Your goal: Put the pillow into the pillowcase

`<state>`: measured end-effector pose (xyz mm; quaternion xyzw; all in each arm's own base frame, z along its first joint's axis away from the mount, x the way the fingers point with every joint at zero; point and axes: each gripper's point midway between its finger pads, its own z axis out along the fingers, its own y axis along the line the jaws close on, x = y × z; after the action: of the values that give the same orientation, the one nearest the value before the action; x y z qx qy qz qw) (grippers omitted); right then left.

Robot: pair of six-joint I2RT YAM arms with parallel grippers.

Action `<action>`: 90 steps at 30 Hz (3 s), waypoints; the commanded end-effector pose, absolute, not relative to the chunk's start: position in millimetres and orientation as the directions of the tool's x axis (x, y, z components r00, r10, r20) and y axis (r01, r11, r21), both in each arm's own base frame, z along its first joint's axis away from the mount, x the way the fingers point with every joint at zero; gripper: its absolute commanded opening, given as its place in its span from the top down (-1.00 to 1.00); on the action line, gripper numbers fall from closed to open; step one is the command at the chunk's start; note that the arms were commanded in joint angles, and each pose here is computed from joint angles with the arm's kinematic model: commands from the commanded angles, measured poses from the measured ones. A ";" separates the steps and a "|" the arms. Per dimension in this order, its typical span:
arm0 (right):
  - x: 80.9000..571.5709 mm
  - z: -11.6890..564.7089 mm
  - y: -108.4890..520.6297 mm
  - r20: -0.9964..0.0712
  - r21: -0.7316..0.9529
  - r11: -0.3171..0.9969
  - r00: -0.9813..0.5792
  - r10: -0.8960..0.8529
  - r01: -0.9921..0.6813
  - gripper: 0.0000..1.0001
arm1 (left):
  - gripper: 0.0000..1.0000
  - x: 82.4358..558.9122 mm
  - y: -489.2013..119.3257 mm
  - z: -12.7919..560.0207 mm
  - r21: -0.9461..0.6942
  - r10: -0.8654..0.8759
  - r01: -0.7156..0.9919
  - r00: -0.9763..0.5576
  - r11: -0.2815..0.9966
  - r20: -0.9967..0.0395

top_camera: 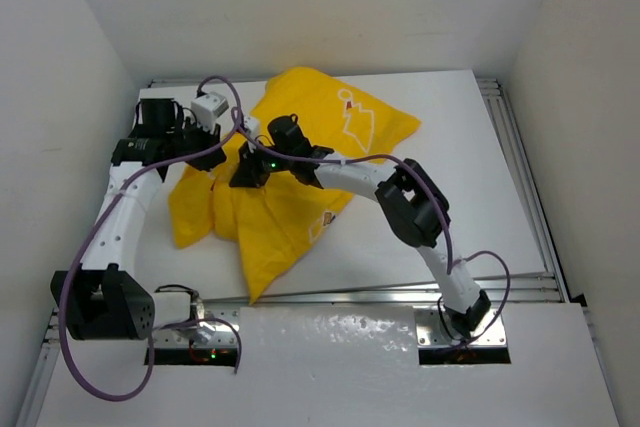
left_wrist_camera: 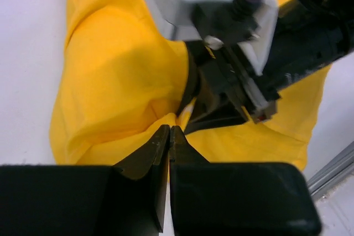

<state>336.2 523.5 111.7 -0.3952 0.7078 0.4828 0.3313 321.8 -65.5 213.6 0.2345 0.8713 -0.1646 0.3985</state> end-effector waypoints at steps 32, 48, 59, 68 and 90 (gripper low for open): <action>281.5 194.6 408.7 -0.896 0.398 0.001 -0.389 -0.215 -0.917 1.00 | 0.20 225.7 -183.5 162.6 -0.164 0.643 0.979 -0.203 0.120 -0.739; 296.9 182.5 385.0 -0.884 0.413 0.096 -0.424 -0.198 -0.905 0.85 | 1.00 276.6 -150.4 178.9 -0.006 0.700 0.900 -0.342 0.435 -0.627; 316.3 126.8 373.9 -0.833 0.434 0.263 -0.495 -0.247 -0.862 1.00 | 1.00 318.8 -114.6 325.0 0.326 0.589 0.644 -0.243 0.693 -0.771; 336.7 128.0 329.2 -0.825 0.367 0.367 -0.481 -0.296 -0.855 1.00 | 1.00 377.3 -17.8 281.0 0.622 0.636 0.199 -0.440 0.757 -0.634; 332.1 144.0 320.9 -0.832 0.400 0.323 -0.488 -0.265 -0.858 1.00 | 0.90 311.9 -116.0 130.0 0.024 0.694 0.795 -0.513 0.606 -0.506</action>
<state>334.2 321.7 121.4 -0.3689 0.7587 0.4359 0.3133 293.3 -109.4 121.7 0.4498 0.8627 -0.1062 0.2052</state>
